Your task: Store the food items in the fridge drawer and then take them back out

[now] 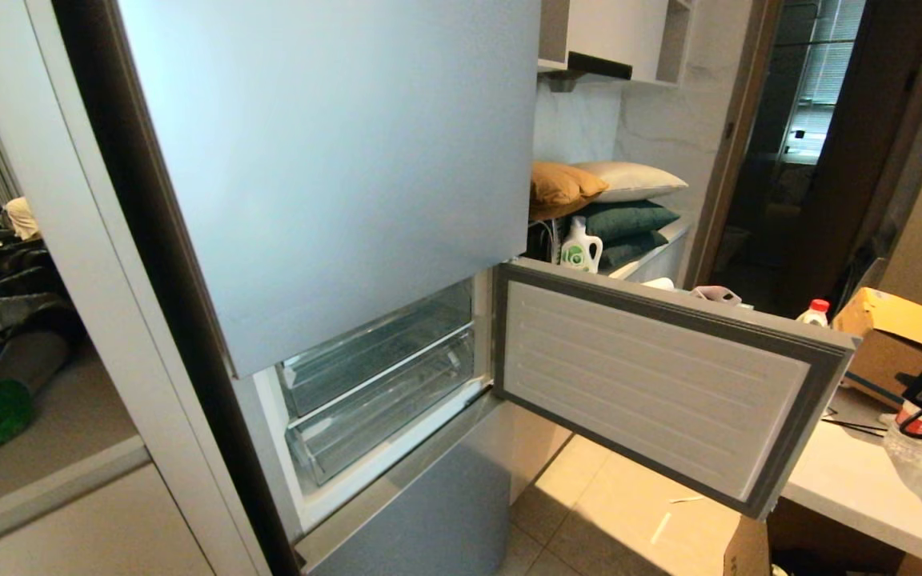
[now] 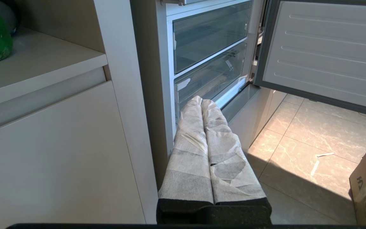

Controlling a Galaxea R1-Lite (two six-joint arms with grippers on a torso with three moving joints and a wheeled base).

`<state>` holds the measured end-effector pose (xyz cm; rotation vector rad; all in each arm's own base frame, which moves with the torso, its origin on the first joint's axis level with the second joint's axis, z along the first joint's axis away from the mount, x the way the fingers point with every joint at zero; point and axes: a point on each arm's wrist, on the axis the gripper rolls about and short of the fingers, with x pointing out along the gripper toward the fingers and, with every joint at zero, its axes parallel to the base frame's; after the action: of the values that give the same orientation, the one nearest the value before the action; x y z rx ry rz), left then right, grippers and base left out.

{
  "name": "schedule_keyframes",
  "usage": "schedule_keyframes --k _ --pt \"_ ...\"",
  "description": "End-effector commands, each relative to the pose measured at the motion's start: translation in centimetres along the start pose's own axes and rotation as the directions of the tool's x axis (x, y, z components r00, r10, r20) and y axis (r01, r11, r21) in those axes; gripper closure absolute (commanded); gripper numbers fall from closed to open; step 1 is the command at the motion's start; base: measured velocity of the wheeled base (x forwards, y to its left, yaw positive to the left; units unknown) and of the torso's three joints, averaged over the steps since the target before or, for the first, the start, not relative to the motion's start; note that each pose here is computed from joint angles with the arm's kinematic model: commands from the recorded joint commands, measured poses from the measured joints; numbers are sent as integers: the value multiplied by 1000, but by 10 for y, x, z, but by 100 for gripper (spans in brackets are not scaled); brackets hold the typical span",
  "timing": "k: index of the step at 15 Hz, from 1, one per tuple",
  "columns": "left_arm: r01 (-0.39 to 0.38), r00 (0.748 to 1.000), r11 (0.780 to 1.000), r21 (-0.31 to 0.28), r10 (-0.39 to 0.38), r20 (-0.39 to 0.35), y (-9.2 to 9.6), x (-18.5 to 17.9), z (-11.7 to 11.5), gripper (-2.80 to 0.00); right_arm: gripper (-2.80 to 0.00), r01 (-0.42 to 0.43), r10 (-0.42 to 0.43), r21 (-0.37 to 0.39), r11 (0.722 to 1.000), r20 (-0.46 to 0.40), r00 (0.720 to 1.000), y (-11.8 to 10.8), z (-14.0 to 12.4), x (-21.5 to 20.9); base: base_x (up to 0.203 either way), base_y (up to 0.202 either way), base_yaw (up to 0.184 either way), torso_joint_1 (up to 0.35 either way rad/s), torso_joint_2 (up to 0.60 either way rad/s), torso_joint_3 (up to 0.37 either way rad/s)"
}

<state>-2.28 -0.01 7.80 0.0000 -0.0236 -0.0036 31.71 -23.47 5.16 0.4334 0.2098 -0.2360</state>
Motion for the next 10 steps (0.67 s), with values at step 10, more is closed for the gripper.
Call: schedule_keyframes --k 10 --pt "0 1000 1000 0 0 -10 0 1 -3 0 0 -91 90 -26 996 -26 996 27 -20 22 0 0 0 0 0 0"
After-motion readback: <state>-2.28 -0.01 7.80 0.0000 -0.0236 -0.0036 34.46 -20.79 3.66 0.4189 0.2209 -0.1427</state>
